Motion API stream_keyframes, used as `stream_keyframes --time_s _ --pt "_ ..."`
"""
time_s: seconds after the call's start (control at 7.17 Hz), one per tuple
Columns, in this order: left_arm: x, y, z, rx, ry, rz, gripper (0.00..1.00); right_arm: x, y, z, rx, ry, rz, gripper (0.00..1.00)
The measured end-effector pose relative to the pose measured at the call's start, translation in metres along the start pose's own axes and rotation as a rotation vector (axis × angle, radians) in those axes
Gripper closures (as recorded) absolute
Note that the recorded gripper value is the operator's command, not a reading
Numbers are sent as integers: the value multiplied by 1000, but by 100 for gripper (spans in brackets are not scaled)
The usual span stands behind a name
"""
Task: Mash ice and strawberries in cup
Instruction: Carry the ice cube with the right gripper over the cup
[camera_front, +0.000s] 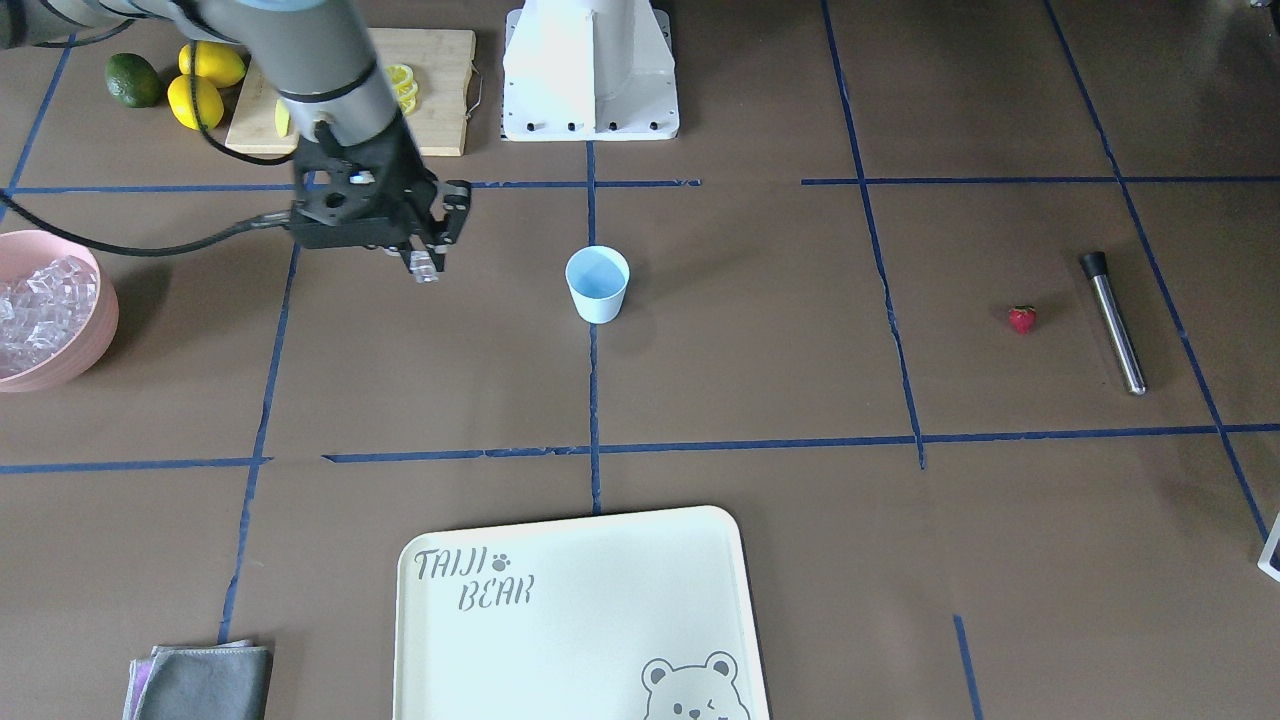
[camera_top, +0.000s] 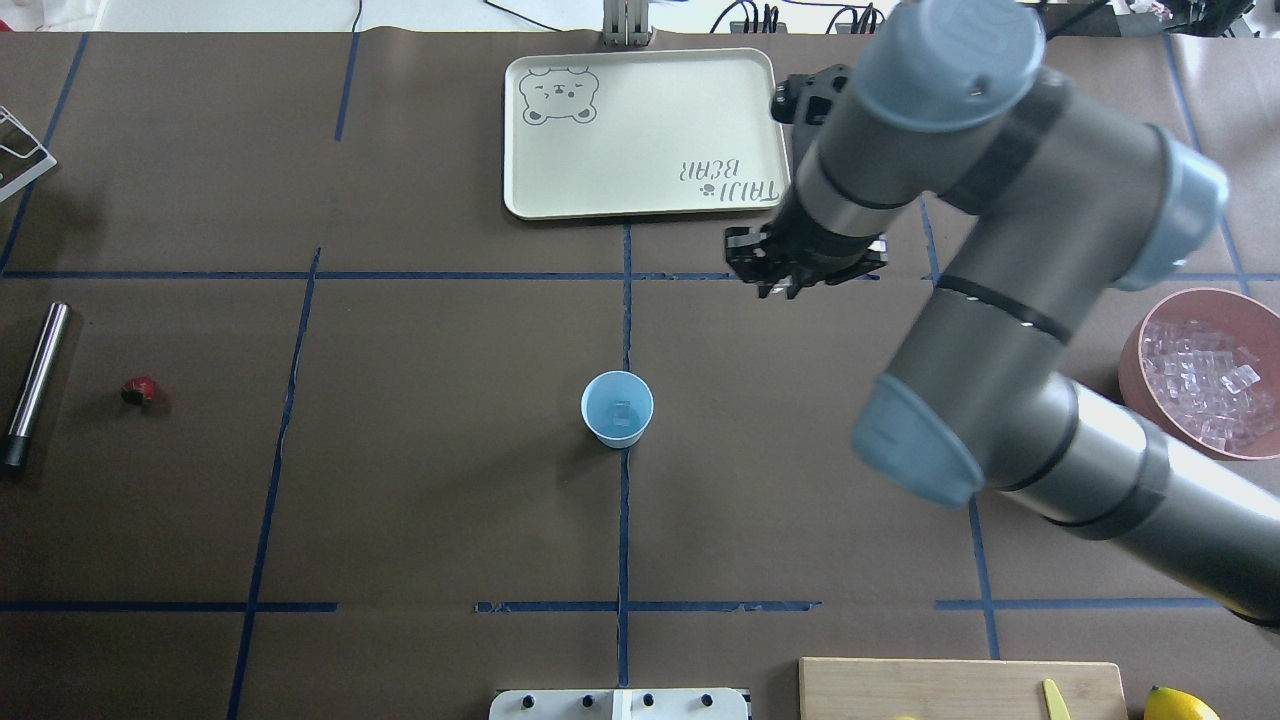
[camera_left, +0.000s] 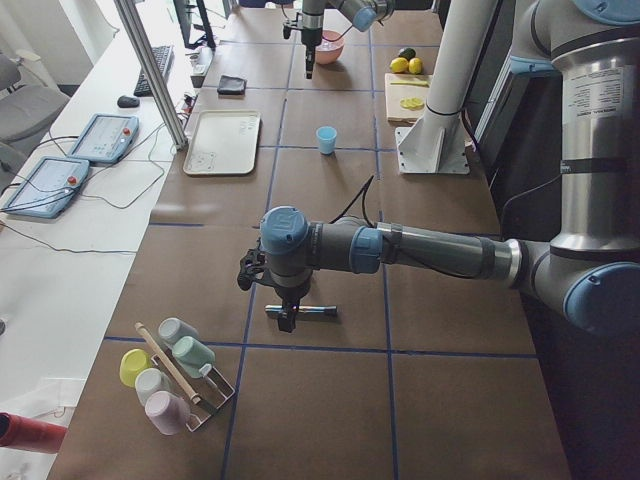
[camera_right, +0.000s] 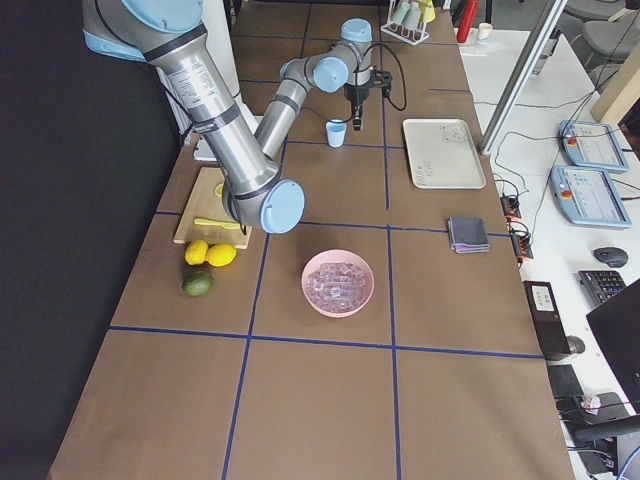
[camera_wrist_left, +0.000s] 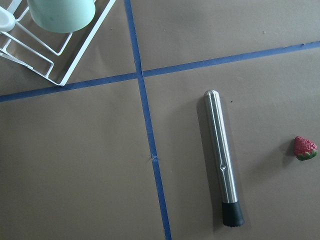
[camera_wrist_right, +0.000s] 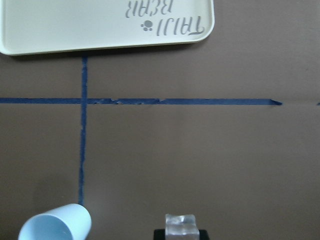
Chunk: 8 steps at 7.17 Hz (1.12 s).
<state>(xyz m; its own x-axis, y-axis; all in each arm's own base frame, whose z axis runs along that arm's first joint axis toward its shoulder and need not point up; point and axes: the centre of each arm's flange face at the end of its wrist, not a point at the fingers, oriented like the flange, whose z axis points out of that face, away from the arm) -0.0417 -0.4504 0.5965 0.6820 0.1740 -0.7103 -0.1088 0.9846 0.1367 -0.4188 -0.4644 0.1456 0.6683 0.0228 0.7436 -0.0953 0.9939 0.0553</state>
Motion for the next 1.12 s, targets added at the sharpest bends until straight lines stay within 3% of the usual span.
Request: stream_keyframes --time_s 0.42,0.98,1.12 --pt "1 -2 -1 3 0 3 0 -122 20 42 6 29 55 100" --pt "1 -1 -1 2 0 2 0 -137 62 97 -37 83 29 99" --pt "0 -1 0 1 0 1 0 -133 67 105 -45 94 26 81"
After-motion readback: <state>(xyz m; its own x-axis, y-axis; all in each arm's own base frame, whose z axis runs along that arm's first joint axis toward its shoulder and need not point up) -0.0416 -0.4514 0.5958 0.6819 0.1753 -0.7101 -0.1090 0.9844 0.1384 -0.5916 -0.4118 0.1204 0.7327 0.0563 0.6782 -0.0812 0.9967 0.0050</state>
